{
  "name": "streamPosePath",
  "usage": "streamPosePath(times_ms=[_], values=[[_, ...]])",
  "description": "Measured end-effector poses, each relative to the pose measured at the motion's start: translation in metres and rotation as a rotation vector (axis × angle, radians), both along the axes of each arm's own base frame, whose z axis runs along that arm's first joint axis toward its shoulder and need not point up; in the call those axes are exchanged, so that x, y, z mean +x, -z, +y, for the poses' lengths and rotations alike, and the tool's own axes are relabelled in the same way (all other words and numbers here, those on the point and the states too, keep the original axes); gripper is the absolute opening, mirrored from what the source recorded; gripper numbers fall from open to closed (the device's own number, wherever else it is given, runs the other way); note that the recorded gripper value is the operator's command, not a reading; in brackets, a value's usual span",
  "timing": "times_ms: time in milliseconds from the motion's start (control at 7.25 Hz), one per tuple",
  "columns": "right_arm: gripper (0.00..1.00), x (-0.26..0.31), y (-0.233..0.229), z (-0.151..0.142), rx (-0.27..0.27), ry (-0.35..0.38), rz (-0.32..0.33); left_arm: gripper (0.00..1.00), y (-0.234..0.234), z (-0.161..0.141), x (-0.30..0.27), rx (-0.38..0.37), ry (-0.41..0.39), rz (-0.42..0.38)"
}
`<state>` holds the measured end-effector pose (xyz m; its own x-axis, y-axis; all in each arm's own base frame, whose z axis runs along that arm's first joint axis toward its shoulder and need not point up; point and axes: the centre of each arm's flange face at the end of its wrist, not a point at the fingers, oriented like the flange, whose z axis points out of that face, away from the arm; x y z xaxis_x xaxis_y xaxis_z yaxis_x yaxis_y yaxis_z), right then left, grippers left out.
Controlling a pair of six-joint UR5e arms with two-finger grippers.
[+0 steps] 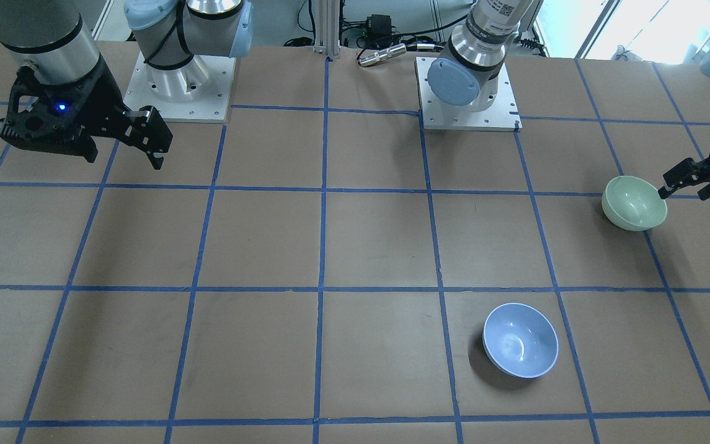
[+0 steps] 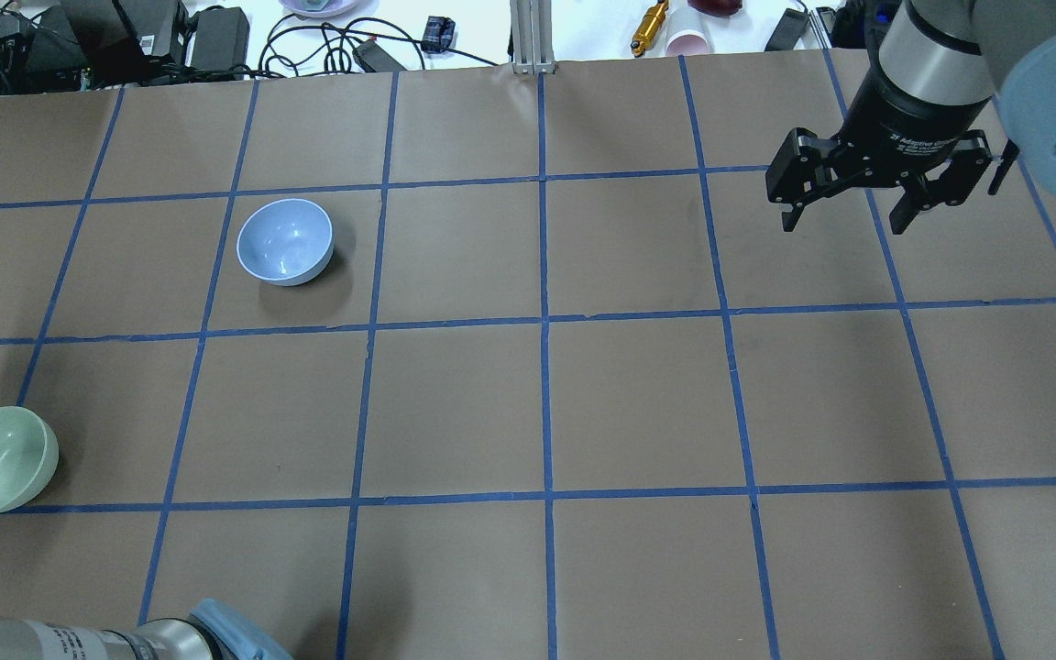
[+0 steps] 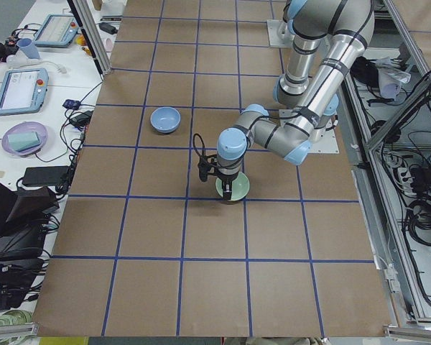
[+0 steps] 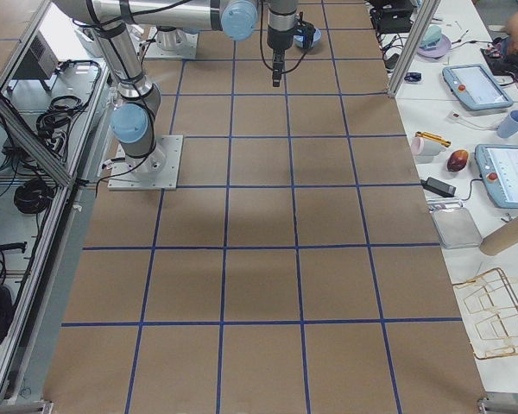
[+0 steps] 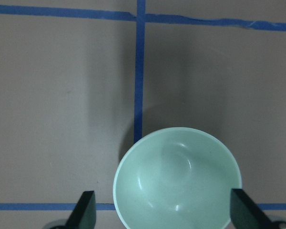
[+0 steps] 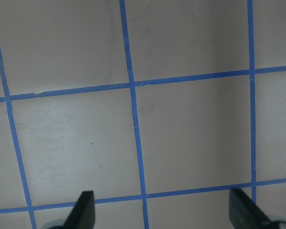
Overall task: Stack green bowl on blue bowl
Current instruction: 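Lower the left gripper over the pale green bowl's rim, then close the left gripper on the pale green bowl's rim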
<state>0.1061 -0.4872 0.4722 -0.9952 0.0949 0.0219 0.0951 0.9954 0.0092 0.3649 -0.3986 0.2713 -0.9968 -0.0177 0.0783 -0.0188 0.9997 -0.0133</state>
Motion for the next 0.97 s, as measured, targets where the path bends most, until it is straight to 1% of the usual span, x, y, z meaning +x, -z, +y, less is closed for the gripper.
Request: streamPosePath(times_ms=[138, 414, 966], values=[[1.00, 0.000, 0.000, 0.000, 0.000, 0.000, 0.000, 1.00, 0.018, 0.005, 0.012, -0.005, 0.009, 0.034], [1.00, 0.000, 0.000, 0.000, 0.000, 0.000, 0.000, 1.00, 0.048, 0.011, 0.024, 0.009, 0.025, 0.084], [1.00, 0.000, 0.000, 0.000, 0.000, 0.000, 0.000, 1.00, 0.074, 0.015, 0.027, 0.034, 0.038, 0.128]])
